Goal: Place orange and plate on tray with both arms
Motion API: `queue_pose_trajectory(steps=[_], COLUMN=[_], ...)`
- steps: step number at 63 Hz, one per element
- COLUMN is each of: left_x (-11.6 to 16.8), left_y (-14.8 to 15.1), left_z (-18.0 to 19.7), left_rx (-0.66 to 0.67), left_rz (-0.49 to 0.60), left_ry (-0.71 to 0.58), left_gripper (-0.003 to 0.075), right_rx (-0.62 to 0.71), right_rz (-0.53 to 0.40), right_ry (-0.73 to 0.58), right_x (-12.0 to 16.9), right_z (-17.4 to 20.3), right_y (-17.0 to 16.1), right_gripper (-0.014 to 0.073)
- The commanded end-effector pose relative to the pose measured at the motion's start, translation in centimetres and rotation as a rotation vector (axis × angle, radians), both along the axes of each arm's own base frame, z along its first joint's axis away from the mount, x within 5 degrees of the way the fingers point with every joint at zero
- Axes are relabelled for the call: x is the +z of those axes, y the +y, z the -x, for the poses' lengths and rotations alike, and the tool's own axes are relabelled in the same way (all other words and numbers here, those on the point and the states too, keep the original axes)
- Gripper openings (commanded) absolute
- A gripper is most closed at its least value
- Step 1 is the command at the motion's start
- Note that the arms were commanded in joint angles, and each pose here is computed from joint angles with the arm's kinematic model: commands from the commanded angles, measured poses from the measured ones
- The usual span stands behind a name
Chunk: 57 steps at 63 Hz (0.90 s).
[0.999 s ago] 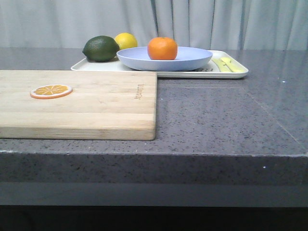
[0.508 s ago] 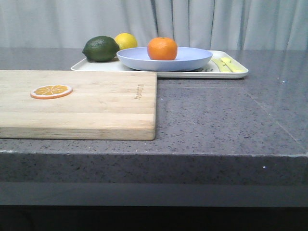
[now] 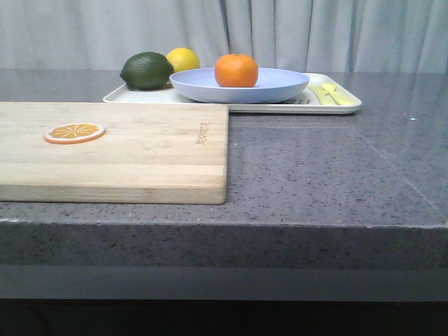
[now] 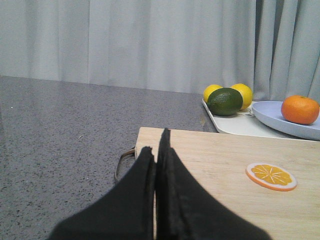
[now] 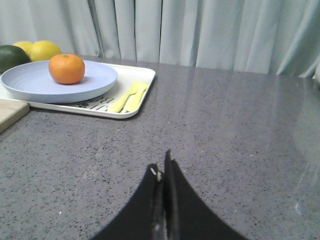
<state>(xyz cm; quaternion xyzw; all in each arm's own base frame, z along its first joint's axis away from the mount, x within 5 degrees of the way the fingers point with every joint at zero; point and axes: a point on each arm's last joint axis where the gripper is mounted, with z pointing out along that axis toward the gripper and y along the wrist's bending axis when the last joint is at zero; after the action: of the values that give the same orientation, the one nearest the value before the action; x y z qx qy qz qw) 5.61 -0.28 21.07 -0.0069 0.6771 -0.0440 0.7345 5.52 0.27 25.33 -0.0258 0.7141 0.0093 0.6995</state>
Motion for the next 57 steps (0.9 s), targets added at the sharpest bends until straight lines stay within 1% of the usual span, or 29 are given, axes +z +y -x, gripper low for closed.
queue_pose_trajectory(steps=[1, 13, 52, 56, 57], left_x=[-0.1, -0.1, -0.1, -0.1, -0.1], left_y=[0.0, 0.0, 0.0, 0.0, 0.0], left_z=[0.1, 0.1, 0.1, 0.1, 0.1], left_rx=[-0.004, -0.004, -0.004, -0.004, -0.004], left_rz=[0.021, 0.021, 0.02, 0.02, 0.02], left_ry=[-0.064, -0.064, -0.062, -0.062, -0.062], left_gripper=[-0.002, -0.002, -0.002, -0.002, -0.002], right_rx=[-0.017, -0.036, -0.055, -0.054, -0.052], right_rz=[0.02, 0.02, 0.02, 0.003, -0.017], right_ry=[-0.176, -0.236, -0.226, -0.224, -0.223], right_x=[0.2, -3.0, -3.1, -3.2, -3.2], right_z=[0.3, 0.3, 0.3, 0.3, 0.3], right_y=[-0.1, -0.2, -0.3, -0.3, -0.3], right_gripper=[-0.0118, -0.0118, -0.0118, -0.0118, -0.0118])
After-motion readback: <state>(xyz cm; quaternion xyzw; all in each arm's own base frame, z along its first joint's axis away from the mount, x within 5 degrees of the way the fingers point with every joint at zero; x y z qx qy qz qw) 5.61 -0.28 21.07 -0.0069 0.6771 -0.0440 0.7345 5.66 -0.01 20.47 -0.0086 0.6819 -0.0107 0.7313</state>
